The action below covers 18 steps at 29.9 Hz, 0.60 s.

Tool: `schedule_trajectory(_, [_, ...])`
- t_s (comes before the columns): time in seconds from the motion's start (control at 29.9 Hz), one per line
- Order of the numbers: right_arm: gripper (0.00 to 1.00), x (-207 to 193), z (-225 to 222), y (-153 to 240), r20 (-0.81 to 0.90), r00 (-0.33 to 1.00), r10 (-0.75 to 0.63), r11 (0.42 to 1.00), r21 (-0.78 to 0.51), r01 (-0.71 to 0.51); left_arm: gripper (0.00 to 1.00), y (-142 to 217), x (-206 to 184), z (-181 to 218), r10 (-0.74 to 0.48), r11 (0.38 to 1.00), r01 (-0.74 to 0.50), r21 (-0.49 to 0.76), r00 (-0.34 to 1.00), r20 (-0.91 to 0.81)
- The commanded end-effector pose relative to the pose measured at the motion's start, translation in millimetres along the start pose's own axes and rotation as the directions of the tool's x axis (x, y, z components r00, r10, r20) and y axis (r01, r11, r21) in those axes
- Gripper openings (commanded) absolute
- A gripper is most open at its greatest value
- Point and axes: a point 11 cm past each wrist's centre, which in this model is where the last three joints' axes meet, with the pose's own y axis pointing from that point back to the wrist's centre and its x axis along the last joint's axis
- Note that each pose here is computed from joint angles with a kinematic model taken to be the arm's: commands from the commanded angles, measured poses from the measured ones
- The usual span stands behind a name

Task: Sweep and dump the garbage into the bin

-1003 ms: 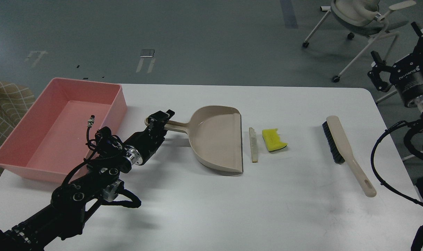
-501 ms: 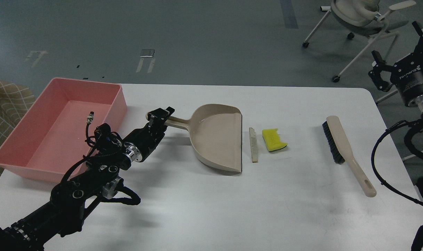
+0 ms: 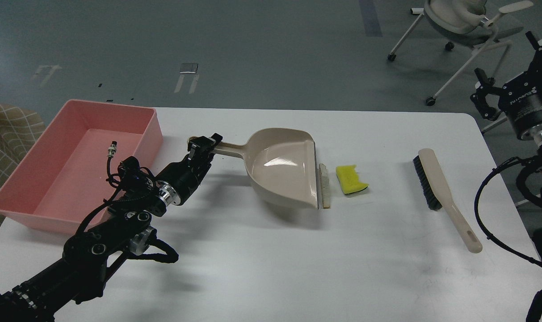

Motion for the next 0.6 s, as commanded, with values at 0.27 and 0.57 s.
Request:
schedule_trajectory(0.27, [1.0, -8, -6, -3, -0.051, 0.998, -0.027, 1.0, -0.006, 0.027, 0.15, -3, -1, 7, 0.033, 0.999, -0.033, -0.02, 0.999, 0.018])
schedule_trajectory(0.57, [1.0, -12, -67, 26, -0.562, 0.816, -0.136, 0.989, -0.126, 0.078, 0.15, -2, 3, 7, 0.037, 0.999, -0.036, -0.019, 0.999, 0.034])
